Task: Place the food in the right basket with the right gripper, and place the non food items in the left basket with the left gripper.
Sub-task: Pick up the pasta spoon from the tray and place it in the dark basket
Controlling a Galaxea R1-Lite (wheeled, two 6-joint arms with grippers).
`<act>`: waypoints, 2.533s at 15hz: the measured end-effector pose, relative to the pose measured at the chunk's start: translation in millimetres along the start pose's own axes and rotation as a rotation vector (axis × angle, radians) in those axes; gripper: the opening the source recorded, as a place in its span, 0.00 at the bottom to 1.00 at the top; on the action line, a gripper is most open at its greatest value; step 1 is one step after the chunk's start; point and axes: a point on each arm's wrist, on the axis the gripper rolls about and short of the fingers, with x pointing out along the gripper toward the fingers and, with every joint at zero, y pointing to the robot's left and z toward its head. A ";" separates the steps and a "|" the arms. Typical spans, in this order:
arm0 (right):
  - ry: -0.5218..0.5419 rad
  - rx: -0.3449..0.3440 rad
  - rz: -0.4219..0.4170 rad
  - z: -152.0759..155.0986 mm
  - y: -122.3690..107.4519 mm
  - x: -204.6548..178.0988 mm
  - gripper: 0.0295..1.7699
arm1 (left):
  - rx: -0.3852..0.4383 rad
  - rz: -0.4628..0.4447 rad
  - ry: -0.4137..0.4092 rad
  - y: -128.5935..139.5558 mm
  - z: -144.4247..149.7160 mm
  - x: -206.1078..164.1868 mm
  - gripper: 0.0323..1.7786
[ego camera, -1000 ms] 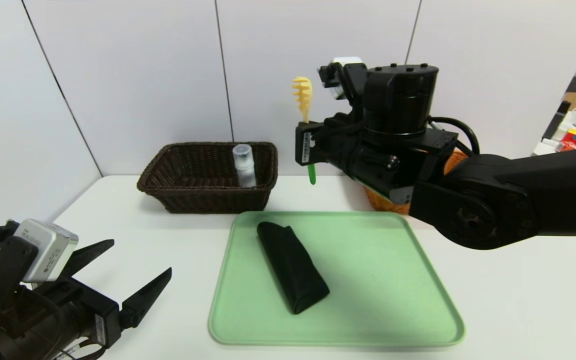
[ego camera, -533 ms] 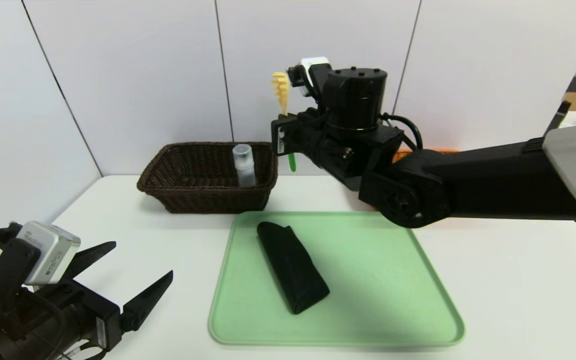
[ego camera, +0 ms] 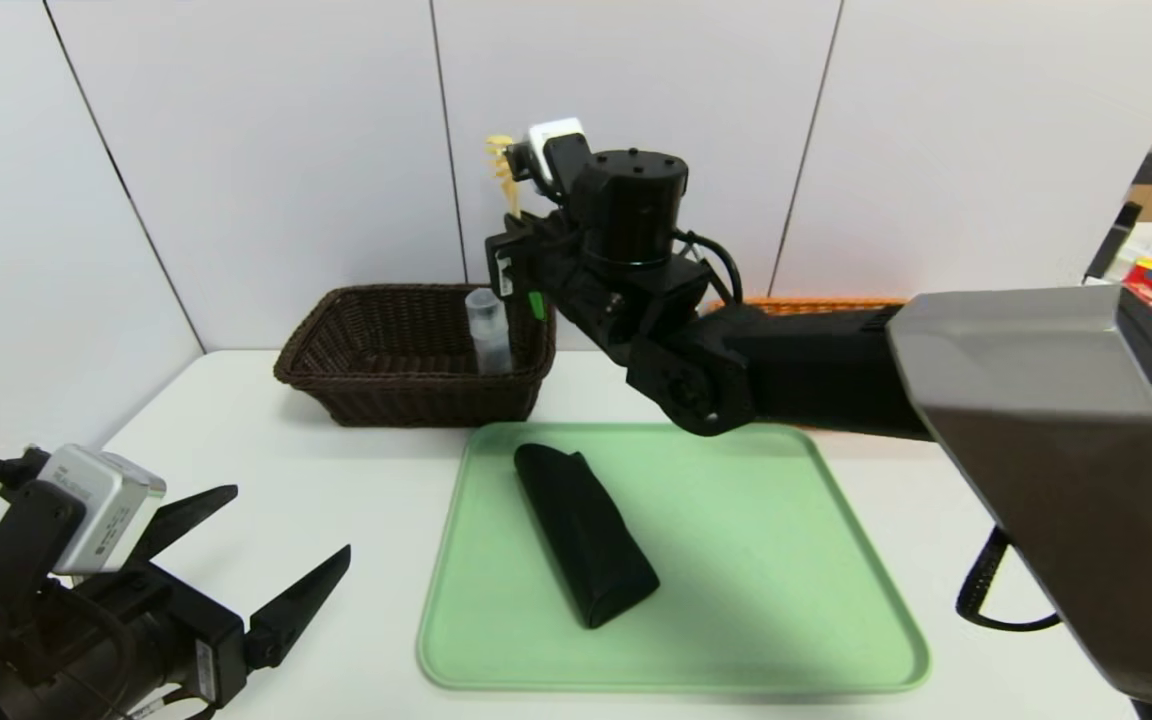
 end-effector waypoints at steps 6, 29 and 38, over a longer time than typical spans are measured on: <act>0.044 -0.027 0.038 -36.9 6.1 15.2 0.02 | 0.003 -0.003 0.013 -0.4 -4.5 -1.7 0.95; 0.093 -0.060 0.031 -54.3 9.4 -5.7 0.85 | 0.015 -0.003 0.015 -0.5 -5.0 -1.4 0.95; 0.117 -0.078 -0.002 -49.0 -7.7 -22.1 0.91 | 0.014 -0.005 0.018 -0.9 -5.1 -0.6 0.95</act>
